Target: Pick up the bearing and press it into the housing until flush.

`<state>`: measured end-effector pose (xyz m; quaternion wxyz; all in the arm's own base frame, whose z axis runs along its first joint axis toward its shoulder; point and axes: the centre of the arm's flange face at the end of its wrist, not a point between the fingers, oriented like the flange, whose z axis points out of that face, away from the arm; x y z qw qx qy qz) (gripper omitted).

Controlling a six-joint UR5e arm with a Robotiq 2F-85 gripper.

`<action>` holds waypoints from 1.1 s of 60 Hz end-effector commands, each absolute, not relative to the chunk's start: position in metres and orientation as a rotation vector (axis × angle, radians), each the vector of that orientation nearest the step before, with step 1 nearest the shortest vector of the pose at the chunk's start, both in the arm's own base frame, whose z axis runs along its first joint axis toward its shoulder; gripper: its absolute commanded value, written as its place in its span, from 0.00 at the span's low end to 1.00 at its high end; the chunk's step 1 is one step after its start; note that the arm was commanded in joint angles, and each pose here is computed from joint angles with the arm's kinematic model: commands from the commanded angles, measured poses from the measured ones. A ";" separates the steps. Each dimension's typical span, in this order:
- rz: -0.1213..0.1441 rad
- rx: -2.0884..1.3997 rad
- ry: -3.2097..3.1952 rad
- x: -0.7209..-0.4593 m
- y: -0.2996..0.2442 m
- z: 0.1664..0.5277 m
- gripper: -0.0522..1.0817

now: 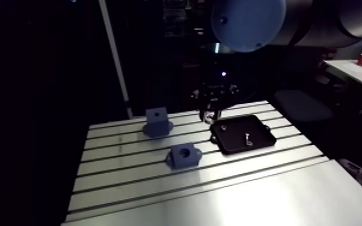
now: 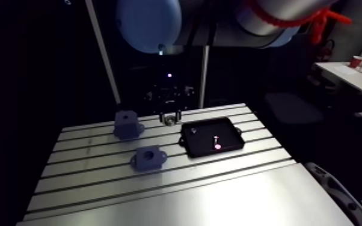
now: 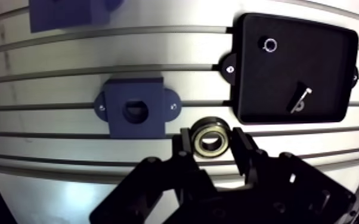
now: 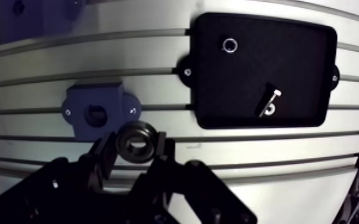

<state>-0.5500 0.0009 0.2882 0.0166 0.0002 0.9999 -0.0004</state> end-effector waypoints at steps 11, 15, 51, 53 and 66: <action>-0.023 -0.074 3.093 -0.537 -0.045 0.256 0.71; -0.022 -0.085 3.095 -0.539 -0.048 0.249 0.71; -0.019 -0.129 3.092 -0.548 -0.061 0.223 0.71; -0.020 -0.131 3.089 -0.548 -0.062 0.222 0.71; -0.017 -0.143 3.089 -0.547 -0.066 0.218 0.71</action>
